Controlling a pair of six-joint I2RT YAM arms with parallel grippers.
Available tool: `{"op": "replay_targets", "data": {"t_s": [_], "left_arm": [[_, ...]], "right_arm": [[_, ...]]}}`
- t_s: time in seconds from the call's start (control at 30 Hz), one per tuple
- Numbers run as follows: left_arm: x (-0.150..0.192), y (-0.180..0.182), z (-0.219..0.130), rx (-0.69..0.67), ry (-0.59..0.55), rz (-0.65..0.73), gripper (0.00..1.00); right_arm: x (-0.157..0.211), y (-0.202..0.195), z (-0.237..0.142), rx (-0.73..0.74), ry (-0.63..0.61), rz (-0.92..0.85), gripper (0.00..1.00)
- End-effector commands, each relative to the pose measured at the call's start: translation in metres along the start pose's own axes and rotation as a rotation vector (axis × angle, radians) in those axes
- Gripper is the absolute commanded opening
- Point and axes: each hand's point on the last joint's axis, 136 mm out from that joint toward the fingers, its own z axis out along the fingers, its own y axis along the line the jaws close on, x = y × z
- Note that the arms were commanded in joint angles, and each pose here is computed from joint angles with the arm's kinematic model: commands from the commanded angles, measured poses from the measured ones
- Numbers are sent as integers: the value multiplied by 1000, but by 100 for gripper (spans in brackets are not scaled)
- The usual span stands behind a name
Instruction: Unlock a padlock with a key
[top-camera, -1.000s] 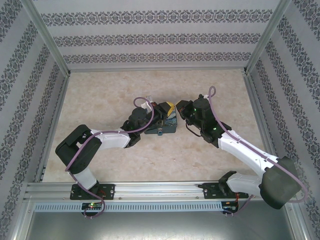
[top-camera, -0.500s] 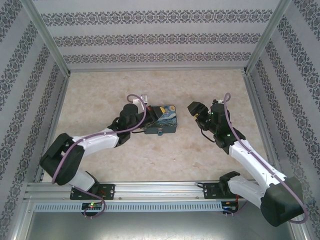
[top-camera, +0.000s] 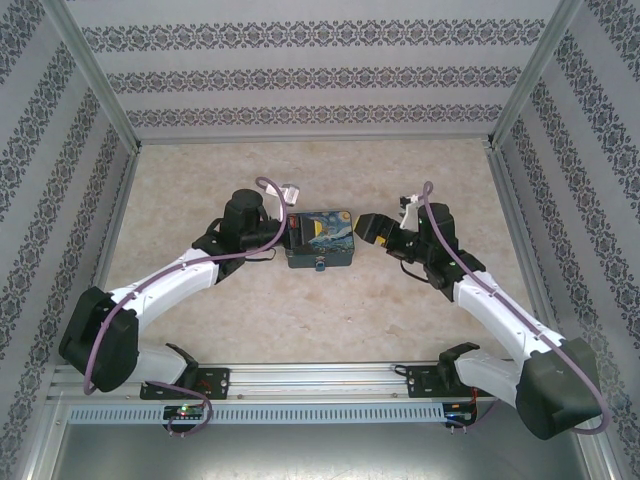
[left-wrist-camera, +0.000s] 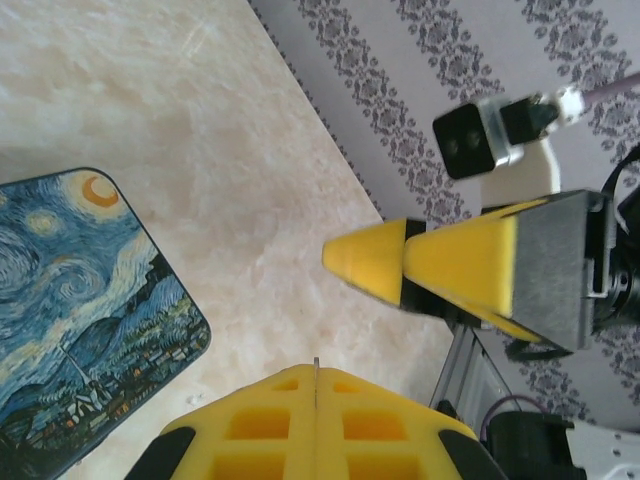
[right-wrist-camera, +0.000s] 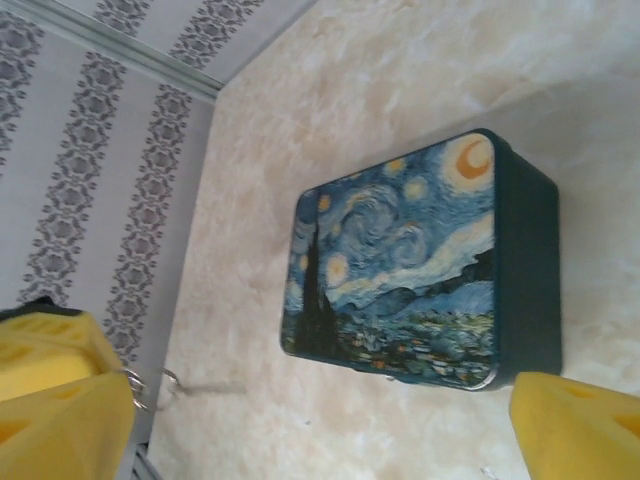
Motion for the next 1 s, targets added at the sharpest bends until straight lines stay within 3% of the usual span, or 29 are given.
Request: {"op": "replay_targets", "data": {"t_s": [0.0, 0.17, 0.27, 0.7, 0.8, 0.97], "left_arm": [[5, -8, -3, 44, 37, 44, 0], [5, -10, -4, 64, 43, 45, 0], [5, -12, -4, 83, 49, 42, 0], [-3, -10, 4, 177, 43, -54, 0], [-6, -10, 6, 196, 37, -67, 0], [-8, -10, 10, 213, 31, -85, 0]], "right_arm": [[-11, 9, -1, -21, -20, -55, 98], [-16, 1, 5, 7, -35, -16, 98], [-15, 16, 8, -83, -26, -57, 98], [0, 59, 7, -367, 36, -178, 50], [4, 62, 9, -378, 51, -184, 43], [7, 62, 15, -376, 61, -176, 43]]}}
